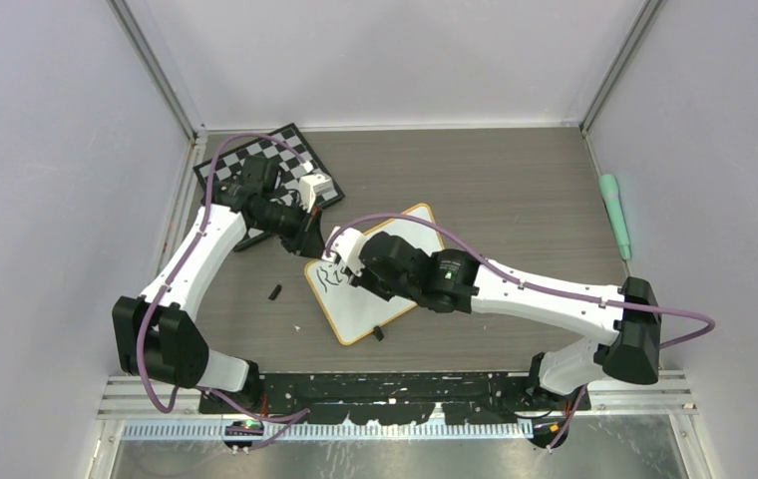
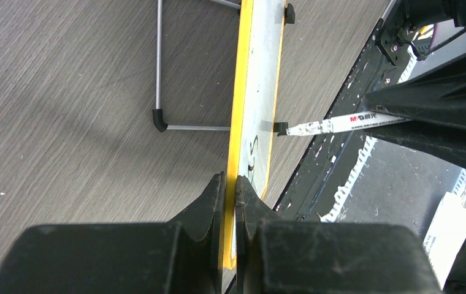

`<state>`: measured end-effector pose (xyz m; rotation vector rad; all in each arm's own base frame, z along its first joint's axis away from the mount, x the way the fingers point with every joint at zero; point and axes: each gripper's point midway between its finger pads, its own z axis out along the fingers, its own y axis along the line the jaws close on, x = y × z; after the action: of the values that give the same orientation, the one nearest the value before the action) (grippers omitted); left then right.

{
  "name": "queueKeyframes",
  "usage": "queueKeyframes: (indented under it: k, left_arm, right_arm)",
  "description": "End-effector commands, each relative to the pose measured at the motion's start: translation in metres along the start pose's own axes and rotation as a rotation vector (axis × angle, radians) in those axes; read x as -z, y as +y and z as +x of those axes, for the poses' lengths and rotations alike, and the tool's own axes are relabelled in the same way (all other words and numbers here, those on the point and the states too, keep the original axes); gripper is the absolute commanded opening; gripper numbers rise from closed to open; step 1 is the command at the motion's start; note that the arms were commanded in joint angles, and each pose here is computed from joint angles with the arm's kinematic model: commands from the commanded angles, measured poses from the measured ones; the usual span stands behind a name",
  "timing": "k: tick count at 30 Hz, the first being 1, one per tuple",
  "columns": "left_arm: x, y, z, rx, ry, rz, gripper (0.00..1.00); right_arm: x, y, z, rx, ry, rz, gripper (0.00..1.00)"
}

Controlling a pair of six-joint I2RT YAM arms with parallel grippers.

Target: Write a sentence on the whiteboard

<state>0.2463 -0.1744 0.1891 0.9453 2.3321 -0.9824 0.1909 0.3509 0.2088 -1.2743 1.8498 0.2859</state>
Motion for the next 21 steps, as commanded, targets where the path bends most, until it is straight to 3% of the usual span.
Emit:
queueKeyframes:
  k: [1,21]
  left_arm:
    - [0.002,0.002,-0.005,-0.02,-0.024,-0.02,0.0]
    - [0.003,0.001,-0.004,-0.025,-0.025,-0.028,0.0]
  right_arm:
    - [-0.001,-0.009,-0.012,-0.015,-0.036,0.038,0.0]
    - [-0.017,-0.025,0.004,-0.019,0.017,0.084,0.0]
